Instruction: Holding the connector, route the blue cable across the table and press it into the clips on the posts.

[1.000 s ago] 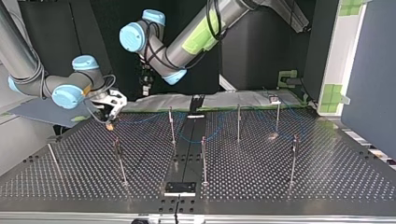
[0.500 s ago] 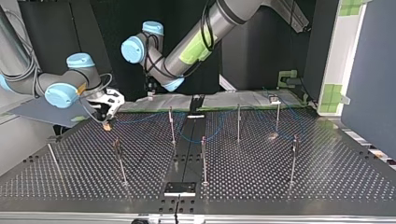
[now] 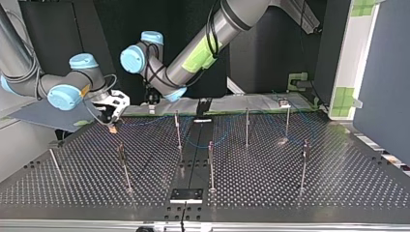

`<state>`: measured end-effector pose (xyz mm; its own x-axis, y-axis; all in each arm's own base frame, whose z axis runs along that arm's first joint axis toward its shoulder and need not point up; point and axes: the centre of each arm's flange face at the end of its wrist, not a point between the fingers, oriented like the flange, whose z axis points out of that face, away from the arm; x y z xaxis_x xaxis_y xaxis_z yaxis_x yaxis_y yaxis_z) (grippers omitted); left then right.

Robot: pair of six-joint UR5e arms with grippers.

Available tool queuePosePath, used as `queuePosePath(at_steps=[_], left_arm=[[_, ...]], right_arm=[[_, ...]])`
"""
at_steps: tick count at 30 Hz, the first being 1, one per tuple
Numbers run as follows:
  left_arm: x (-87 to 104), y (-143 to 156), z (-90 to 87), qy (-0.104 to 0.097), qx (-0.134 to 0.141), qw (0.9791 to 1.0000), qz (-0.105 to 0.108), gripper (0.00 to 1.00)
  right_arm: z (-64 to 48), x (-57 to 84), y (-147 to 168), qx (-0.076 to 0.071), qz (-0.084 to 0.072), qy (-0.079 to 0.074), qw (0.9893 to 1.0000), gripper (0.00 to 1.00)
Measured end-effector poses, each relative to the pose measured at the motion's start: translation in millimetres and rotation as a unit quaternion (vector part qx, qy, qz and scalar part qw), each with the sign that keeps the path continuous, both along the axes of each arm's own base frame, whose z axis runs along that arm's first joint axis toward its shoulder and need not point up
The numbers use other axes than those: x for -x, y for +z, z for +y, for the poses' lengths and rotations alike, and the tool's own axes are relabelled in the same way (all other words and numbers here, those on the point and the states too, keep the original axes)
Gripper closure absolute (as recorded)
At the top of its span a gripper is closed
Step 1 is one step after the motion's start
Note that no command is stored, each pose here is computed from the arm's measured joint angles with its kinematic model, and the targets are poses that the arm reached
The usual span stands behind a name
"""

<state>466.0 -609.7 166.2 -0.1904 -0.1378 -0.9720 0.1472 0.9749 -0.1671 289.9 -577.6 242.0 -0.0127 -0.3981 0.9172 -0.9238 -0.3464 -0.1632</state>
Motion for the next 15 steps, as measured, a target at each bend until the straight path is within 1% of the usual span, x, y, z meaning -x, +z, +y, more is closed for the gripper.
queuePosePath(at_steps=[3, 5, 10, 15], left_arm=[[-7.7, 9.4, -3.0, 0.006, 0.012, 0.9998, -0.012, 0.0], [-12.9, 9.8, -4.6, 0.009, 0.015, 0.9997, -0.015, 0.0], [-19.1, -2.8, -8.6, 0.016, 0.01, 0.9998, -0.009, 0.0], [-33.8, -18.4, -8.8, 0.042, 0.012, 0.9989, -0.015, 0.0]], right_arm=[[0.4, -0.7, -0.1, 0.0, 0.0, 0.001, 1.0, 1.0], [0.5, -1.0, -0.1, 0.0, 0.0, 0.002, 1.0, 1.0], [0.7, -1.4, -0.2, -0.001, -0.002, 0.005, 1.0, 1.0], [0.7, -1.8, -0.1, 0.0, -0.003, 0.007, 1.0, 1.0]])
